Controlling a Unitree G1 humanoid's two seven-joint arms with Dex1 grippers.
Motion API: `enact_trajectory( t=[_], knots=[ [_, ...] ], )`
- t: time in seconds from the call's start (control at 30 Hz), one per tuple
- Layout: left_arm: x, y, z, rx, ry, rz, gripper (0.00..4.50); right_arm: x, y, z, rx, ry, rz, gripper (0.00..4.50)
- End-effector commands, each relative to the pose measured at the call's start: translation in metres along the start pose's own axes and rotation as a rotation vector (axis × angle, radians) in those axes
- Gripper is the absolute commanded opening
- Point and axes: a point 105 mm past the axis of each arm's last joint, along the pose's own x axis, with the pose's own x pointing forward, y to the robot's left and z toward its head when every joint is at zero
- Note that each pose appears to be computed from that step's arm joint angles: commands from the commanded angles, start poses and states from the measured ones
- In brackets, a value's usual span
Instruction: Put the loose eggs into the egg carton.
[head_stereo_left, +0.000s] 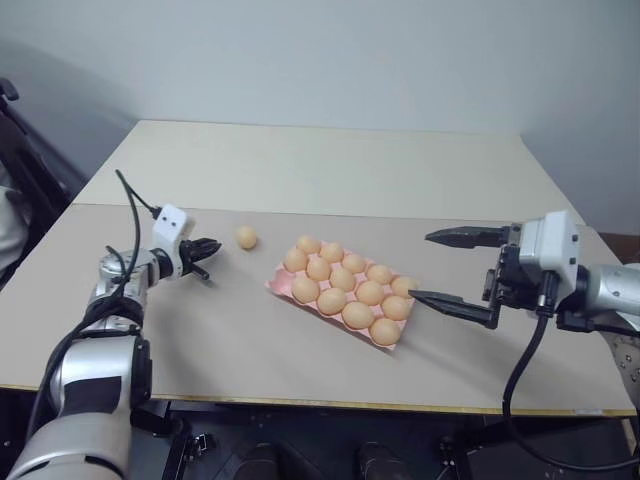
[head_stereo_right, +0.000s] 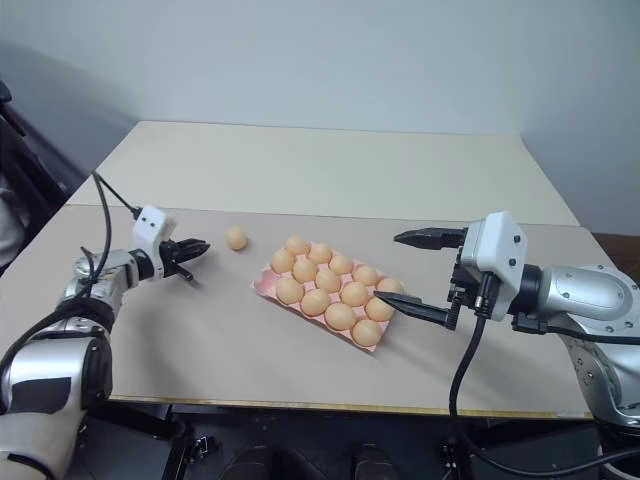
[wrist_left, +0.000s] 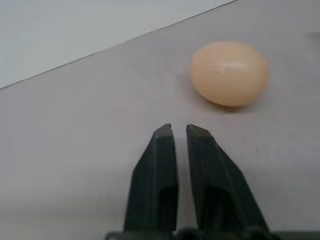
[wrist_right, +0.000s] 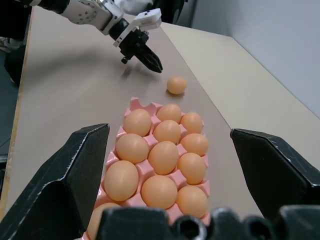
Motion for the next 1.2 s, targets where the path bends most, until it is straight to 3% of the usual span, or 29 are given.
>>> enact_trajectory(
  t=[0.03, 0.3, 0.5, 0.8, 1.2],
  knots=[
    [-0.012, 0.010, 0.024, 0.016, -0.084, -0.001, 1.90, -0.001, -0.003, 0.010, -0.051, -0.028, -0.014, 4.50],
    [-0.020, 0.008, 0.041, 0.039, -0.170, -0.048, 4.49, 0.000, -0.003, 0.011, -0.056, -0.032, -0.008, 4.50],
    [-0.013, 0.001, 0.045, 0.095, -0.177, -0.045, 4.49, 0.000, -0.004, 0.011, -0.053, -0.032, -0.008, 4.50],
    [0.017, -0.009, 0.048, -0.050, -0.172, 0.046, 4.49, 0.002, -0.003, 0.011, -0.052, -0.040, -0.013, 4.50],
    [0.050, -0.033, 0.050, -0.122, -0.174, 0.105, 4.49, 0.002, -0.001, 0.012, -0.050, -0.043, -0.025, 4.50]
  ],
)
